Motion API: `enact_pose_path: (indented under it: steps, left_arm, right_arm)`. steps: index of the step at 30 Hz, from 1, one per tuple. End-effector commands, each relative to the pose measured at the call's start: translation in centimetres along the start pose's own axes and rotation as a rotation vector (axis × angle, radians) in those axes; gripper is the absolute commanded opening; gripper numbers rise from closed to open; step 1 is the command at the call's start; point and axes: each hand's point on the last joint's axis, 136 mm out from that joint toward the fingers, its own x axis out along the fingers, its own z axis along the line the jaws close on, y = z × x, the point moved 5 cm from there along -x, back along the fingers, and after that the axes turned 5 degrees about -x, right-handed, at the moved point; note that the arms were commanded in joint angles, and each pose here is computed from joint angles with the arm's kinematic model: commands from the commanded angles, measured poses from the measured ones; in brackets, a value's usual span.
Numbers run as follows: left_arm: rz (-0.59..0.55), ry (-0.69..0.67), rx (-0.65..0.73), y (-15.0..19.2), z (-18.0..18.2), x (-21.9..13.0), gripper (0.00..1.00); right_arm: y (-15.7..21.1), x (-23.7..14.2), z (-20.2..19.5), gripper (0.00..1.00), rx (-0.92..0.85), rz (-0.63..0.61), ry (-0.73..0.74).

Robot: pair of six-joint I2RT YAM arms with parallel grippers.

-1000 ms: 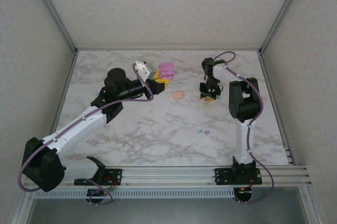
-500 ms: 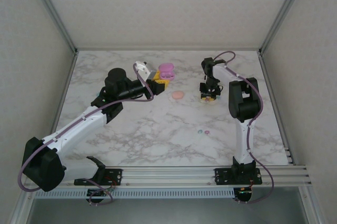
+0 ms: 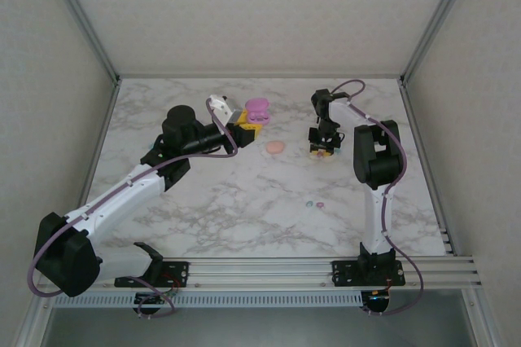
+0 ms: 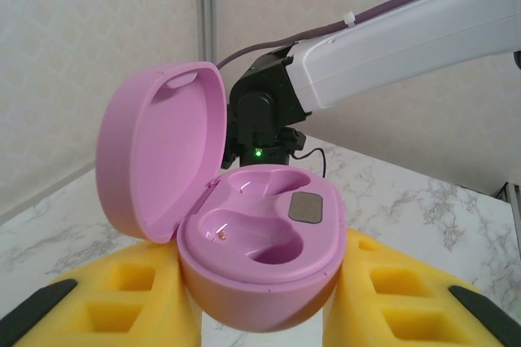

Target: Insert the wireless bluetooth earbuds into the charging case

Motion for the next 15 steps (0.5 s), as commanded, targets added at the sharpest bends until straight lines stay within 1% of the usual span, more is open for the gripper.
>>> enact_pose_path:
  steps: [1, 9, 15]
  left_arm:
    - [-0.026, 0.009, 0.016, -1.31, -0.40, 0.10, 0.32]
    - [-0.021, 0.009, 0.018, -1.22, -0.50, -0.03, 0.31]
    - [-0.022, 0.009, 0.017, -1.20, -0.48, -0.04, 0.32]
  right_arm:
    - [-0.67, 0.31, -0.28, 0.28, 0.063, -0.018, -0.022]
    - [-0.78, 0.18, -0.24, 0.25, 0.077, -0.026, -0.031]
    - [-0.59, -0.16, -0.21, 0.17, 0.073, -0.030, -0.039]
